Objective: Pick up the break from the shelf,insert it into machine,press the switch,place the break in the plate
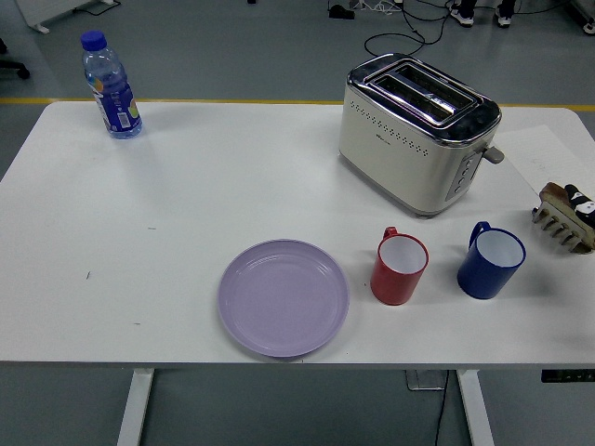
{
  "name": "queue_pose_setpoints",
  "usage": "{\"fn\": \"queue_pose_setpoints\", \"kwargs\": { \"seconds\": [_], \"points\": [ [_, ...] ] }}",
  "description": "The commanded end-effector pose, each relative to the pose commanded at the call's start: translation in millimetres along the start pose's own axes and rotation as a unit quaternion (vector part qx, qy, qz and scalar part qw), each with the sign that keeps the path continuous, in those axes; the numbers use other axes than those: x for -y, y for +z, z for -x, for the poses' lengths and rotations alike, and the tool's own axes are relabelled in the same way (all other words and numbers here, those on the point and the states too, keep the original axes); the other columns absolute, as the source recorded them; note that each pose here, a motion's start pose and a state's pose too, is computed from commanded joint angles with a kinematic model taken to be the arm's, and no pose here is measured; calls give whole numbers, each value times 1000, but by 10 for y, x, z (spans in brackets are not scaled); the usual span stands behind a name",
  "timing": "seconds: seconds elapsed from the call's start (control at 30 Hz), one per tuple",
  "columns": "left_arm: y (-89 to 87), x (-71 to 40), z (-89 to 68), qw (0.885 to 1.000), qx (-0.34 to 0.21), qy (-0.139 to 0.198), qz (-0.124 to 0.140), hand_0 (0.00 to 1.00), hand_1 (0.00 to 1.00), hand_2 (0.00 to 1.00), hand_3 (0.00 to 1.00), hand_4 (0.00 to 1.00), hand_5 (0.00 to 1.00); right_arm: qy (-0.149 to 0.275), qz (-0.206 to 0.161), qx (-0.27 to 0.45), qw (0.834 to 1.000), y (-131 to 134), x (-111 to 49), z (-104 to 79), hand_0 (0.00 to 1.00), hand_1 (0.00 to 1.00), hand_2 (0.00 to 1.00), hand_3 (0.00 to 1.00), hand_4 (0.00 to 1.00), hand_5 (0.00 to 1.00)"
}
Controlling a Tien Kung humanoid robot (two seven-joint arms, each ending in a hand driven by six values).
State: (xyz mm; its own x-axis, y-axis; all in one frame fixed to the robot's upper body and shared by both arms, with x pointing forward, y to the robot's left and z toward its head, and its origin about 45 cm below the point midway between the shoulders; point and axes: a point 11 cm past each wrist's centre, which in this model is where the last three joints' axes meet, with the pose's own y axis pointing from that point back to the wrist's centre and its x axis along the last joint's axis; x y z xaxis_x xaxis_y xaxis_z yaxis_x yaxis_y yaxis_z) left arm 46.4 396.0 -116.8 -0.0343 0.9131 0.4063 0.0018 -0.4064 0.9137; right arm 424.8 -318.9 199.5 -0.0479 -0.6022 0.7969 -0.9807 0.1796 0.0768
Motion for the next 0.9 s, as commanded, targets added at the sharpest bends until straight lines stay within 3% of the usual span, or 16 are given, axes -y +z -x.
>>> {"fn": "queue_pose_setpoints", "kwargs": {
  "seconds": [0.57,0.9],
  "points": [
    [25,-3,-1,1000,-1,0,2,629,518,491,502,286,867,-7,21,-8,1000,102,33,88,107,62,231,643,503,197],
    [31,-3,-3,1000,-1,0,3,630,519,492,502,287,871,31,42,-1,999,210,73,-133,108,68,234,642,500,198]
  ]
}}
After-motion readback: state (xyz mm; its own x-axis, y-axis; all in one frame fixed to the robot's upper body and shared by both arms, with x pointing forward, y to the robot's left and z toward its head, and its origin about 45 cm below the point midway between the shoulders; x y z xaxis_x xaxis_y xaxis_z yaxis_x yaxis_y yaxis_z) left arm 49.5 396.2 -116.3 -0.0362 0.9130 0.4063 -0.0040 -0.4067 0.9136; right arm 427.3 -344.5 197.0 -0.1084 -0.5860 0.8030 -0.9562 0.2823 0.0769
